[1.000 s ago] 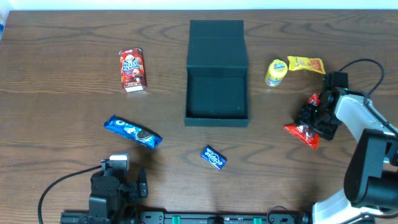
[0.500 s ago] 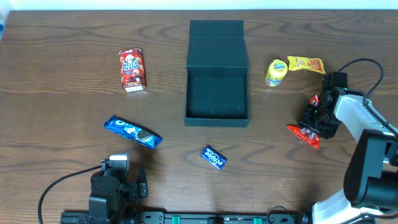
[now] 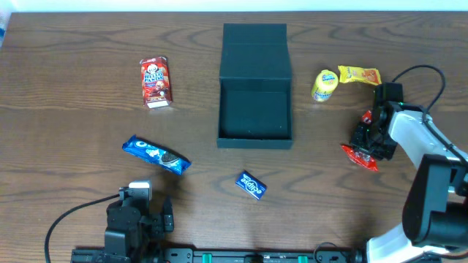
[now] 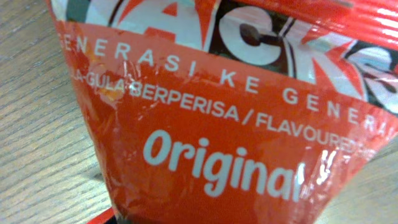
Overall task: Pack container
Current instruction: 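Lift the red bag with the right gripper and carry it to the black box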
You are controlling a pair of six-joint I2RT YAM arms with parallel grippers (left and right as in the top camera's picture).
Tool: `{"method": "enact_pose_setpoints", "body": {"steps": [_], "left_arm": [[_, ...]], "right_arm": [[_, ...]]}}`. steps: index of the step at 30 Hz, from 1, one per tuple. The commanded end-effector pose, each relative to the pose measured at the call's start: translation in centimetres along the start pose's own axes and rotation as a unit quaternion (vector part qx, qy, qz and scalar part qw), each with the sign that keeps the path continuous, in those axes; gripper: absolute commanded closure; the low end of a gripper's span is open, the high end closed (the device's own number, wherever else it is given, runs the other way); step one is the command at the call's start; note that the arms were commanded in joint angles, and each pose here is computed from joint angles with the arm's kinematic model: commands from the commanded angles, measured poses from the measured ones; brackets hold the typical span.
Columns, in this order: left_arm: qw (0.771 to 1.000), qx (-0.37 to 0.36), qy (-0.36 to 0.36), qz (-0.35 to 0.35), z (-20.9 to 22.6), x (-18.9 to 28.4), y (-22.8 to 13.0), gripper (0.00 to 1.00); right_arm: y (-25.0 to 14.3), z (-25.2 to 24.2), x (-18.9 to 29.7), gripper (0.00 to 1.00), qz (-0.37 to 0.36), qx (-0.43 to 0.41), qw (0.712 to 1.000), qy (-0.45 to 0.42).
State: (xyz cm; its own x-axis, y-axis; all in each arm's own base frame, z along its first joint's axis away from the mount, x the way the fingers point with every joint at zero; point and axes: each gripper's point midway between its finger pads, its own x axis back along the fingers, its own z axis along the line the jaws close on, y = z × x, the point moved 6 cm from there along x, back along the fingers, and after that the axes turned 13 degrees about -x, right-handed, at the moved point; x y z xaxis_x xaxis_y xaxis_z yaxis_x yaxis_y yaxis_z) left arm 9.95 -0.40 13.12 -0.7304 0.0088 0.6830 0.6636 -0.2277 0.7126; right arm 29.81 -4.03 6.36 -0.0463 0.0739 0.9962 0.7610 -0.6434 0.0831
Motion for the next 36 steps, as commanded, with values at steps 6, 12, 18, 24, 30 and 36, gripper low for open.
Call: {"method": "enact_pose_setpoints", "body": {"steps": [6,12,18,24,30,36], "left_arm": [[1.000,-0.009,0.005,0.024,0.0,-0.7,-1.1,0.04],[1.000,-0.009,0.005,0.024,0.0,-0.7,-1.1,0.04],[1.000,-0.009,0.005,0.024,0.0,-0.7,-1.1,0.04],[1.000,-0.009,0.005,0.024,0.0,-0.7,-1.1,0.04],[1.000,-0.009,0.005,0.024,0.0,-0.7,-1.1,0.04],[1.000,-0.009,0.005,0.024,0.0,-0.7,-1.1,0.05]], "right_arm": [[-1.2,1.1,3.1,0.75,-0.026,0.024,0.999,0.032],[-3.3,1.5,8.1,0.82,-0.067,0.055,0.994,0.067],[-7.6,3.3,13.9,0.83,-0.104,0.134,0.978,0.121],[-11.3,7.5,18.1,0.86,-0.098,0.179,0.964,0.171],[-13.3,13.2,19.3,0.87,-0.080,0.227,0.952,0.191],[-13.5,18.6,17.9,0.85,-0.048,0.251,0.949,0.186]]}}
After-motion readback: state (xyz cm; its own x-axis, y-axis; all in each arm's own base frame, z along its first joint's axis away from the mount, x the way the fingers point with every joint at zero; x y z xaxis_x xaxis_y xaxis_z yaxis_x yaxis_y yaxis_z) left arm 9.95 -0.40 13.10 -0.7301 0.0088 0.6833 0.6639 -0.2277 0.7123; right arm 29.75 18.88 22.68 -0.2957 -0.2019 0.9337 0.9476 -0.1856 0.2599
